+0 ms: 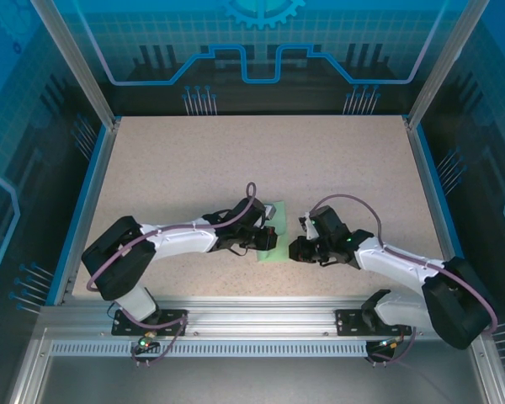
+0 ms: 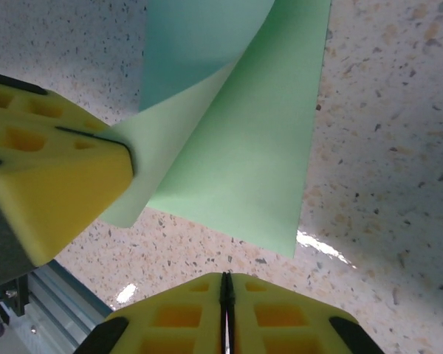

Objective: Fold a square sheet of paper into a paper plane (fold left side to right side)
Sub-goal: Fold the triangle a second time at the center of the table.

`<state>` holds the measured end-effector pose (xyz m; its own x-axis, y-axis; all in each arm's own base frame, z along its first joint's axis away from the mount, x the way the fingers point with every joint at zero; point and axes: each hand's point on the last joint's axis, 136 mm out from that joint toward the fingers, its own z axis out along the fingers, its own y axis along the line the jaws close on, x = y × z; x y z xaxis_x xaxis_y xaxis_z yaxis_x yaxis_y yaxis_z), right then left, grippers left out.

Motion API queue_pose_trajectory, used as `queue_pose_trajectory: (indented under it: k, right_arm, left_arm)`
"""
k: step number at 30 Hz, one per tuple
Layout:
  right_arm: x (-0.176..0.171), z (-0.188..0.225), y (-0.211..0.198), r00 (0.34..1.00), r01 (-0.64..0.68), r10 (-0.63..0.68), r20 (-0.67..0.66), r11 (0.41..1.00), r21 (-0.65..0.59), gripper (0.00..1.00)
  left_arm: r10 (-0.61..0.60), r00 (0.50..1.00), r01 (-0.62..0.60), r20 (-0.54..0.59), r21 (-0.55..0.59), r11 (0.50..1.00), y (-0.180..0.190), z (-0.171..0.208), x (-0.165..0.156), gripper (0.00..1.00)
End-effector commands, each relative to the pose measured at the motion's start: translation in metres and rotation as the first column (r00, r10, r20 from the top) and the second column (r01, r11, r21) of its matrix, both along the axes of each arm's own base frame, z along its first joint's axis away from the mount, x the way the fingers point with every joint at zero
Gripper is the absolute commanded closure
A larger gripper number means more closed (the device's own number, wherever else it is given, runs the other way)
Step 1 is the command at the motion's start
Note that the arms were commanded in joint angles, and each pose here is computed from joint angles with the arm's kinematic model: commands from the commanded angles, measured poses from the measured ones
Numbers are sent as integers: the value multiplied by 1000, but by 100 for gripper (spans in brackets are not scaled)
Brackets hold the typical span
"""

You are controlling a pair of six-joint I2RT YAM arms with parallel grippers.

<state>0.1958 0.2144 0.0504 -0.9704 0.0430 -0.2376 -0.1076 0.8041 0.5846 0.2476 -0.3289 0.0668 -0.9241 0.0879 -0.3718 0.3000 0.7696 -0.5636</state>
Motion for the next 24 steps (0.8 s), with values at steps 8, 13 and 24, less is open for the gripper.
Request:
queue_pose_trajectory:
  k: [8,13,24]
  right_arm:
    - [6,-15,14,1000,14,-14,-6,998,-59,94]
    - [3,-25,10,999,15,-19,-35,994,-109,96]
    - [-1,-39,3,997,5,-20,-76,983,-185,96]
  left_arm:
    - [40,999,-40,-8,0,999,15,1,6,95]
    - [38,999,-38,6,42,998,22,-3,7,95]
    - [48,998,-51,30,110,993,32,-11,13,95]
